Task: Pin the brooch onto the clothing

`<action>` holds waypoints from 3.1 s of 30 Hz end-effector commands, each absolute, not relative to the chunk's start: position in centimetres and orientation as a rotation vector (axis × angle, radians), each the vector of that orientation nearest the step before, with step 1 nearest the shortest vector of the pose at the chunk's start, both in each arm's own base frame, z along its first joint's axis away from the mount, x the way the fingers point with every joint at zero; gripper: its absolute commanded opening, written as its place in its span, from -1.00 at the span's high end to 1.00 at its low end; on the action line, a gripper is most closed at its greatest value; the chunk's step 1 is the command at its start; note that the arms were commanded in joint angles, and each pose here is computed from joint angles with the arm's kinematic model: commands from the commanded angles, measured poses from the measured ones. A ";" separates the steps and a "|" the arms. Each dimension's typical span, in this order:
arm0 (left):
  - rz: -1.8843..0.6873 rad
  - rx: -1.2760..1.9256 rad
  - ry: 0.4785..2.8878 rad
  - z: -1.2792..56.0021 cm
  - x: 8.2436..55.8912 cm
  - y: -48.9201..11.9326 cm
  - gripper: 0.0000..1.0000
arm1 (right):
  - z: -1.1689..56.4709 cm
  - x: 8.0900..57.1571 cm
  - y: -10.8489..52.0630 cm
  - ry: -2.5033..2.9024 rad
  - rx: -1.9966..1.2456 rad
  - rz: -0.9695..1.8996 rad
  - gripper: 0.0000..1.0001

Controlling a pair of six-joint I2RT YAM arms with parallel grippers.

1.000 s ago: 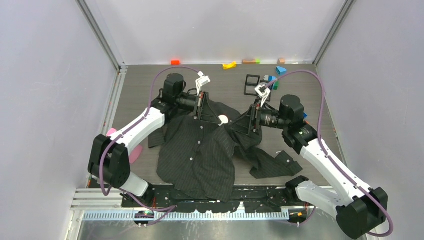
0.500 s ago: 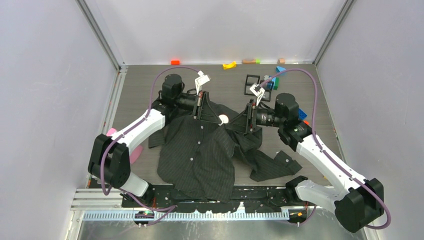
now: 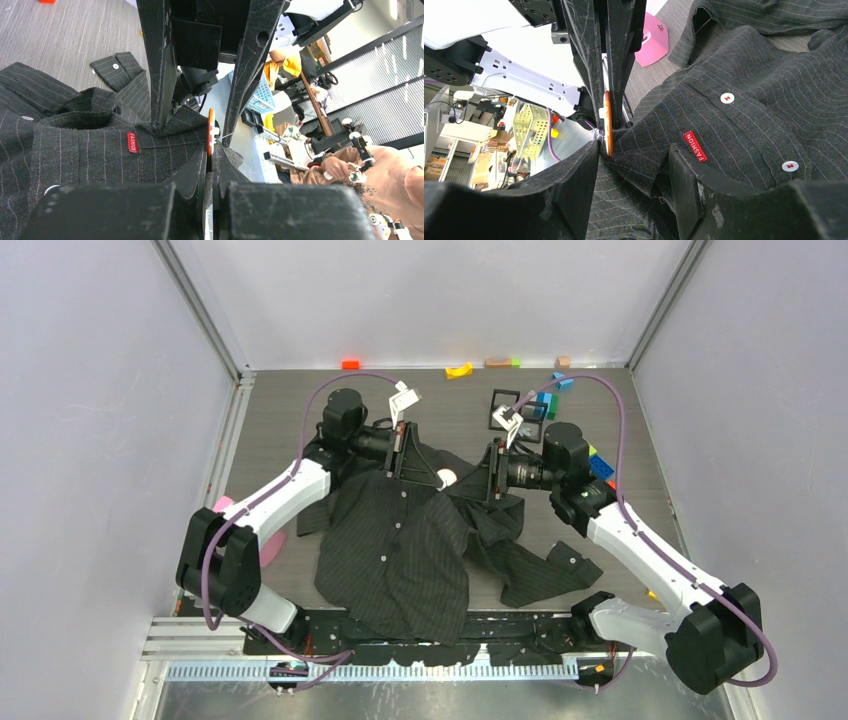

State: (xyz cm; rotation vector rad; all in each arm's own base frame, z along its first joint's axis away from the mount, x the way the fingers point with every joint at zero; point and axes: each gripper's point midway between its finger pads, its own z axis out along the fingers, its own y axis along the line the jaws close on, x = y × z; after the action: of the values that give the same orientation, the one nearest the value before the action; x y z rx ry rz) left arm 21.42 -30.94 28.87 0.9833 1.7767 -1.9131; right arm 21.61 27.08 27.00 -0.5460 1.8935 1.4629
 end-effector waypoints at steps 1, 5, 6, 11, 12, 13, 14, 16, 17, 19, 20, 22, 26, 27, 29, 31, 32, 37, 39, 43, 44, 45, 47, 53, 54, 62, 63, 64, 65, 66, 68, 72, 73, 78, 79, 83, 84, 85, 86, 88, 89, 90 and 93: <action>-1.907 1.053 1.691 30.4 20.6 -30.5 1.00 | 30.2 21.9 27.6 1.783 -0.578 1.475 -0.16; -1.909 1.058 1.690 30.4 20.4 -30.5 1.00 | 30.1 22.1 27.6 1.792 -0.562 1.472 -0.12; -1.909 1.058 1.690 30.4 20.4 -30.5 1.00 | 30.1 22.2 27.6 1.796 -0.554 1.469 -0.09; -1.912 1.062 1.690 30.4 20.3 -30.6 1.00 | 29.7 22.6 27.7 1.819 -0.534 1.460 -0.02; -1.914 1.063 1.691 30.4 20.3 -30.6 1.00 | 29.7 22.8 27.7 1.826 -0.524 1.453 0.00; -1.914 1.063 1.692 30.3 20.3 -30.6 1.00 | 29.6 22.9 27.7 1.832 -0.519 1.448 0.02; -1.915 1.064 1.692 30.3 20.3 -30.6 1.00 | 29.5 23.1 27.6 1.842 -0.507 1.438 0.05; -1.916 1.062 1.694 30.2 20.3 -30.6 1.00 | 29.2 23.5 27.6 1.863 -0.491 1.425 0.11; -1.915 1.064 1.692 30.3 20.3 -30.6 1.00 | 29.0 23.6 27.6 1.873 -0.486 1.421 0.13; -1.915 1.065 1.691 30.3 20.3 -30.6 1.00 | 28.7 23.9 27.6 1.889 -0.465 1.411 0.20; -1.915 1.068 1.689 30.3 20.2 -30.6 1.00 | 28.5 24.1 27.6 1.895 -0.451 1.400 0.24; -1.916 1.067 1.692 30.2 20.2 -30.6 1.00 | 28.3 24.5 27.4 1.909 -0.420 1.383 0.30; -1.915 1.068 1.689 30.2 20.2 -30.6 1.00 | 27.9 25.3 27.2 1.934 -0.363 1.347 0.45; -1.914 1.068 1.688 30.3 20.2 -30.6 1.00 | 27.8 25.5 27.1 1.938 -0.346 1.341 0.47; -1.914 1.068 1.689 30.2 20.2 -30.6 1.00 | 27.6 25.8 27.1 1.962 -0.319 1.335 0.55; -1.918 1.070 1.691 30.1 20.1 -30.6 1.00 | 27.0 26.1 27.1 1.997 -0.297 1.325 0.61; -1.917 1.070 1.690 30.2 20.1 -30.6 1.00 | 26.8 26.3 27.2 2.011 -0.285 1.323 0.64; -1.914 1.075 1.687 30.2 20.0 -30.5 1.00 | 25.6 27.6 27.1 2.073 -0.198 1.286 0.89; -1.916 1.078 1.687 30.2 19.9 -30.5 1.00 | 25.2 27.9 27.3 2.095 -0.175 1.285 0.92; -1.914 1.082 1.684 30.2 19.9 -30.5 1.00 | 24.5 28.5 27.2 2.127 -0.117 1.267 0.96; -1.912 1.083 1.682 30.3 19.9 -30.5 1.00 | 24.3 28.8 27.0 2.133 -0.091 1.252 0.97; -1.912 1.084 1.682 30.3 19.8 -30.5 1.00 | 24.0 28.9 26.9 2.140 -0.077 1.242 0.98; -1.911 1.085 1.682 30.3 19.8 -30.5 1.00 | 23.4 29.3 26.6 2.156 -0.031 1.209 0.99; -1.911 1.089 1.680 30.4 19.7 -30.4 1.00 | 21.7 30.2 26.2 2.193 0.048 1.167 0.99; -1.911 1.089 1.681 30.3 19.7 -30.4 1.00 | 21.6 30.3 26.3 2.196 0.053 1.166 0.99; -1.908 1.091 1.677 30.4 19.6 -30.4 1.00 | 20.9 31.9 25.6 2.189 0.140 1.088 0.99; -1.907 1.092 1.677 30.4 19.6 -30.4 1.00 | 20.8 32.0 25.5 2.186 0.150 1.080 0.99; -1.907 1.091 1.678 30.4 19.6 -30.4 1.00 | 20.8 32.1 25.4 2.183 0.155 1.077 0.99; -1.906 1.091 1.677 30.4 19.6 -30.4 1.00 | 20.7 32.2 25.4 2.182 0.162 1.071 0.99; -1.906 1.092 1.677 30.4 19.6 -30.4 1.00 | 20.7 32.2 25.3 2.181 0.165 1.068 0.99; -1.904 1.092 1.674 30.5 19.5 -30.4 1.00 | 20.5 32.4 25.2 2.179 0.177 1.054 0.99; -1.899 1.092 1.671 30.6 19.6 -30.4 1.00 | 20.2 32.7 24.8 2.175 0.202 1.030 0.99; -1.895 1.087 1.674 30.5 19.7 -30.4 1.00 | 20.2 32.7 24.8 2.172 0.204 1.028 0.99; -1.867 1.069 1.673 30.6 20.0 -30.5 1.00 | 20.0 32.8 24.6 2.171 0.209 1.015 0.99; -1.861 1.064 1.674 30.6 20.1 -30.4 1.00 | 20.0 32.7 24.5 2.168 0.210 1.012 0.99; -1.843 1.054 1.677 30.6 20.3 -30.3 1.00 | 19.9 32.8 24.2 2.162 0.221 0.991 0.99; -1.838 1.049 1.679 30.6 20.4 -30.3 1.00 | 19.9 32.8 24.1 2.162 0.223 0.986 0.99; -1.833 1.043 1.682 30.5 20.5 -30.3 1.00 | 19.9 32.8 24.1 2.163 0.223 0.984 0.99; -1.827 1.034 1.687 30.5 20.7 -30.3 1.00 | 19.9 32.8 24.1 2.162 0.219 0.986 0.99; -1.811 1.017 1.696 30.4 21.1 -30.3 1.00 | 20.0 32.7 24.1 2.160 0.209 0.991 0.99; -1.803 1.010 1.701 30.4 21.2 -30.3 1.00 | 20.0 32.7 24.2 2.160 0.204 0.991 0.99; -1.797 1.007 1.706 30.3 21.3 -30.3 1.00 | 20.0 32.6 24.2 2.160 0.202 0.992 0.99; -1.774 0.986 1.737 29.9 21.7 -30.2 1.00 | 20.1 32.6 24.1 2.154 0.201 0.991 0.99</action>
State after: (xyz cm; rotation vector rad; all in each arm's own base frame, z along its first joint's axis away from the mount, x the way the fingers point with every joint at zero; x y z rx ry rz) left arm 26.69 -30.41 25.02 0.7389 1.8934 -1.6375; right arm 27.37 28.11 23.87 -0.0369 2.1657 1.3313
